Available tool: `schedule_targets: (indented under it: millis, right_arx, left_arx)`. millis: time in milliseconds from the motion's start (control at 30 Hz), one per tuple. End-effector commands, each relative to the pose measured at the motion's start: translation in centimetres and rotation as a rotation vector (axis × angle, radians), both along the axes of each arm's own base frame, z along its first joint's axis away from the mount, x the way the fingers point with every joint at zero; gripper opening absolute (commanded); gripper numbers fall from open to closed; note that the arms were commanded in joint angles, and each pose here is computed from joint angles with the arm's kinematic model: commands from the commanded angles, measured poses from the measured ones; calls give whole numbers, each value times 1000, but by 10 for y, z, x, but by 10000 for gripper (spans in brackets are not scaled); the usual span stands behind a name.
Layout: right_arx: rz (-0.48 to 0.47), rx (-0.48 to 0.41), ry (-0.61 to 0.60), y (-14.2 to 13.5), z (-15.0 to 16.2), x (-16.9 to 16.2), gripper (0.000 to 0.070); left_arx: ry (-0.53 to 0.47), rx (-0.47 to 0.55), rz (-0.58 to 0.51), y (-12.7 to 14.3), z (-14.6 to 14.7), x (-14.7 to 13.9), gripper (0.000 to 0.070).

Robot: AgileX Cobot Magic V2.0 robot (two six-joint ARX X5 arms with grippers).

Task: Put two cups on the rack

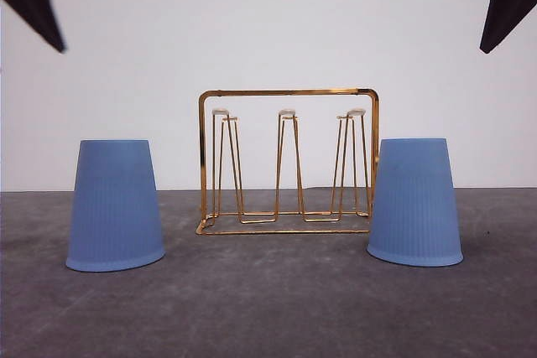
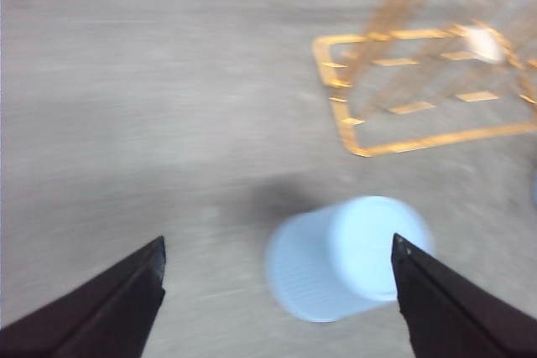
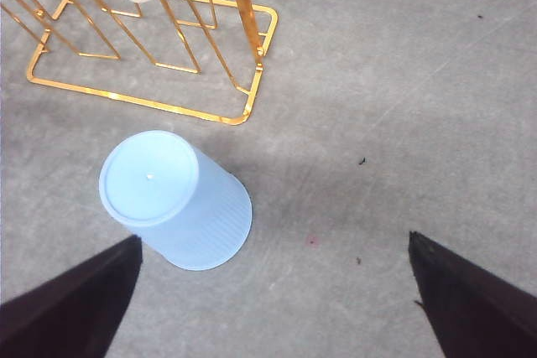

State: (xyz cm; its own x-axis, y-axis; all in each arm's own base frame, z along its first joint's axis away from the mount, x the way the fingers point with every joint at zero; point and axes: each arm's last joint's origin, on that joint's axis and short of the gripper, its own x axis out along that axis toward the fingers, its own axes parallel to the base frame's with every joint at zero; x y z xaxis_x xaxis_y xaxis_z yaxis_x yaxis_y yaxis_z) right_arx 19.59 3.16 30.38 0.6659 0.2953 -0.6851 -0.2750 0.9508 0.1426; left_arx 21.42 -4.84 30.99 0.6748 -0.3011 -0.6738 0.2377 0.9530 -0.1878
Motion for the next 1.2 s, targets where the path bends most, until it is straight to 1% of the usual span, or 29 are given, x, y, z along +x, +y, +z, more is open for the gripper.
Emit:
schedule_targets:
  millis: [0, 167, 367, 433, 567, 800, 833, 867, 900, 933, 967, 1000, 1067, 1167]
  right_arx:
    - [6, -1, -13, 1, 4, 2, 647]
    - [6, -1, -13, 1, 4, 2, 647]
    - [7, -1, -12, 1, 4, 2, 647]
    - [7, -1, -12, 1, 4, 2, 647]
    - [7, -1, -12, 1, 4, 2, 647]
    - [6, -2, -13, 1, 4, 2, 647]
    - [7, -2, -12, 1, 4, 2, 647]
    - [7, -2, -12, 1, 4, 2, 647]
    - [7, -2, -12, 1, 4, 2, 647]
    - [7, -2, -13, 1, 4, 2, 647]
    - [7, -2, -13, 1, 4, 2, 647]
    - [7, -2, -13, 1, 4, 2, 647]
    - [7, -2, -13, 1, 4, 2, 647]
    - [6, -2, -12, 1, 4, 2, 647]
  left_arx:
    - [8, -14, -28, -9, 0, 6, 516]
    - [33, -4, -136, -41, -15, 18, 515]
    - [84, 44, -194, -70, -40, 32, 515]
    - [108, 80, -189, -75, -49, 37, 515]
    - [132, 192, -130, -81, -65, 44, 515]
    - [167, 217, -133, -85, -77, 48, 513]
    - [167, 217, -134, -85, -77, 48, 503]
    - [167, 217, -134, -86, -77, 48, 479]
    - [167, 217, -135, -86, -77, 48, 437]
    - [169, 216, -135, -86, -77, 48, 369]
    - [171, 216, -136, -86, -77, 47, 317]
    - [173, 217, -136, -86, -77, 47, 285]
    - [181, 212, -144, -86, -77, 47, 269]
    - [188, 207, -158, -88, -69, 47, 269]
